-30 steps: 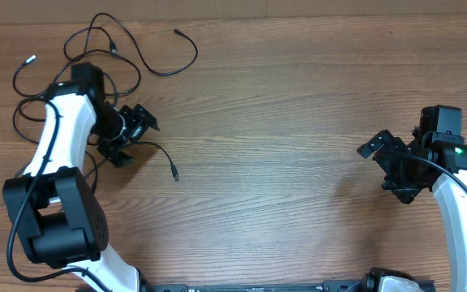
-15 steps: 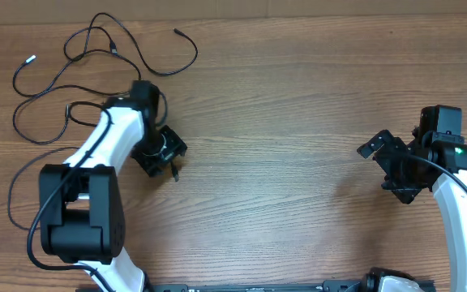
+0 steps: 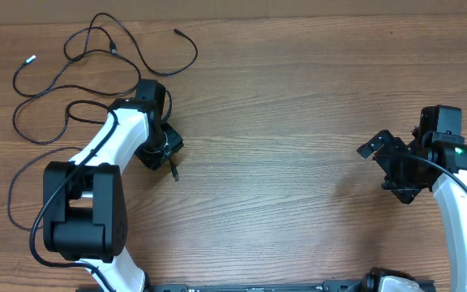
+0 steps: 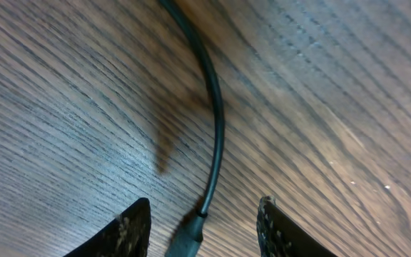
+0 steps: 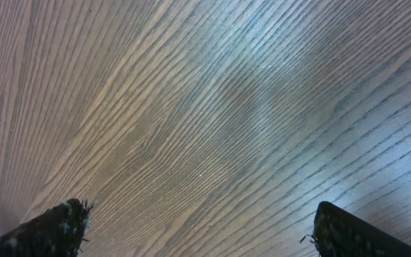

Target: Untangle cables

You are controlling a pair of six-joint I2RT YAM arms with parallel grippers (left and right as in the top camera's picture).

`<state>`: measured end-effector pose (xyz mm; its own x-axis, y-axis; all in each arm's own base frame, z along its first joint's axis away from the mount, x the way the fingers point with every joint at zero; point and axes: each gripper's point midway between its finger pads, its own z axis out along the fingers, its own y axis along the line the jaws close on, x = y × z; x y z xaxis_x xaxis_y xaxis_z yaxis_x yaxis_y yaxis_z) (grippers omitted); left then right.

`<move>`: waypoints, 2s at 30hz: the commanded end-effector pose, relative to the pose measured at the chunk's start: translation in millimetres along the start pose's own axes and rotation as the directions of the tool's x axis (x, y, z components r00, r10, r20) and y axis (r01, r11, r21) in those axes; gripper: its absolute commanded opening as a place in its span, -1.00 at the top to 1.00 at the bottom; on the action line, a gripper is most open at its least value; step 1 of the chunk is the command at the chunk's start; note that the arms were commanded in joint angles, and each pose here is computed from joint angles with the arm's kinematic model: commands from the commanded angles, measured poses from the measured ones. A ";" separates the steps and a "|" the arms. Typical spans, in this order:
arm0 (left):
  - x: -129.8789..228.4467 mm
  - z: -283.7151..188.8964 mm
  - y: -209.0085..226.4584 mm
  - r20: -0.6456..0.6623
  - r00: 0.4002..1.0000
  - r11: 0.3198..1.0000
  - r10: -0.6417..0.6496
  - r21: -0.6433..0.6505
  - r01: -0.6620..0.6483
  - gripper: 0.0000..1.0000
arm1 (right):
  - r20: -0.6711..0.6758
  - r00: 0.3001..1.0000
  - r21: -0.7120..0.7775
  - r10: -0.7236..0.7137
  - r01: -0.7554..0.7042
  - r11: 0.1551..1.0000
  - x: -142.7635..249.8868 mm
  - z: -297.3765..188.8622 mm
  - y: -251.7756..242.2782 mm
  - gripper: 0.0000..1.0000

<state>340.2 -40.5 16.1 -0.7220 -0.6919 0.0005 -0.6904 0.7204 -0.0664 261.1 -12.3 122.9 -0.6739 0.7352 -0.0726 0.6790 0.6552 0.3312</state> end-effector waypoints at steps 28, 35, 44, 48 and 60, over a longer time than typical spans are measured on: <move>-31.8 39.2 11.2 -0.106 0.973 0.973 -0.205 0.081 0.214 0.92 | 0.031 0.999 -0.013 -0.009 0.009 1.000 -7.2 -7.0 4.9 -1.00; -52.5 33.2 32.3 -0.095 0.956 0.957 -0.276 0.069 0.283 0.92 | 0.031 0.999 -0.013 -0.009 0.009 1.000 -7.2 -7.0 4.9 -1.00; -72.5 3.5 36.6 -0.054 0.982 0.981 -0.183 0.053 0.186 0.62 | 0.031 0.999 -0.013 -0.009 0.009 1.000 -7.2 -7.0 4.9 -1.00; -79.1 -19.3 31.1 -0.049 0.994 0.994 -0.098 0.052 0.101 0.32 | 0.031 0.999 -0.013 -0.009 0.009 1.000 -7.2 -7.0 4.9 -1.00; -106.8 -53.0 66.4 0.080 0.989 0.982 -0.125 -0.133 0.135 -1.00 | 0.031 0.999 -0.013 -0.009 0.009 1.000 -7.2 -7.0 4.9 -1.00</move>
<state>373.6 48.2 62.0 -0.6512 -0.7580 0.0366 -0.7586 0.6488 -0.0592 260.9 -12.3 122.9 -0.6740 0.7352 -0.0720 0.6793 0.6551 0.3308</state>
